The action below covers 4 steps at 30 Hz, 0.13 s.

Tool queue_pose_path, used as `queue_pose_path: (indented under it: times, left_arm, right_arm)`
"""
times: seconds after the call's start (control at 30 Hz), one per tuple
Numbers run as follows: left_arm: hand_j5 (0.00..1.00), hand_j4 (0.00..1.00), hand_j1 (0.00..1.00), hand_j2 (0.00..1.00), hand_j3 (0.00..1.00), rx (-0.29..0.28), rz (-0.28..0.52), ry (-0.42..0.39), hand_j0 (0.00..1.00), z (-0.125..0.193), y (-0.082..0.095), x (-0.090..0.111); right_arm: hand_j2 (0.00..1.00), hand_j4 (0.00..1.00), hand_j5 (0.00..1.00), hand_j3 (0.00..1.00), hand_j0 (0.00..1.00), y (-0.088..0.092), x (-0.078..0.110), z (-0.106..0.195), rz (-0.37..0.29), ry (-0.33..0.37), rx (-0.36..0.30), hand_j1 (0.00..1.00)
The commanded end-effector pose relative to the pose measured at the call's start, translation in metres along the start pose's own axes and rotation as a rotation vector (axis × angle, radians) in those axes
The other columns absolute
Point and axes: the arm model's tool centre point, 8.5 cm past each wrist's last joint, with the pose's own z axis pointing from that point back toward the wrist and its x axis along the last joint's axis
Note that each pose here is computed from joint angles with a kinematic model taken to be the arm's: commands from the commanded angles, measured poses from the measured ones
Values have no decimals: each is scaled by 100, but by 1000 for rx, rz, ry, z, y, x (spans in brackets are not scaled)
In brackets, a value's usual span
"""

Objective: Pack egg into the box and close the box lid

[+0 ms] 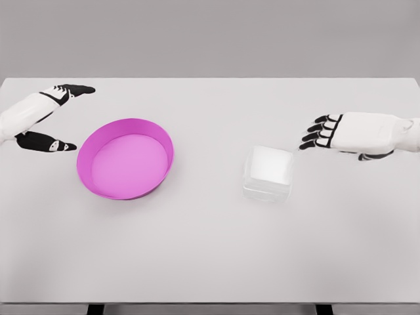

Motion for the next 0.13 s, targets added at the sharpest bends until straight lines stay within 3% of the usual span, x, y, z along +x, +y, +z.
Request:
queue_pose_path:
  times: [0.0,0.1]
  left_arm:
    - [100,100,100,100,100,4,7,-3,100,0,0,0]
    - [100,100,100,100,100,1,6,-5,100,-1,0,1]
  right_arm:
    - [100,100,100,100,100,14,-26,14,-58,84,11,100]
    - [100,100,100,100,100,18,-31,16,-71,100,17,100]
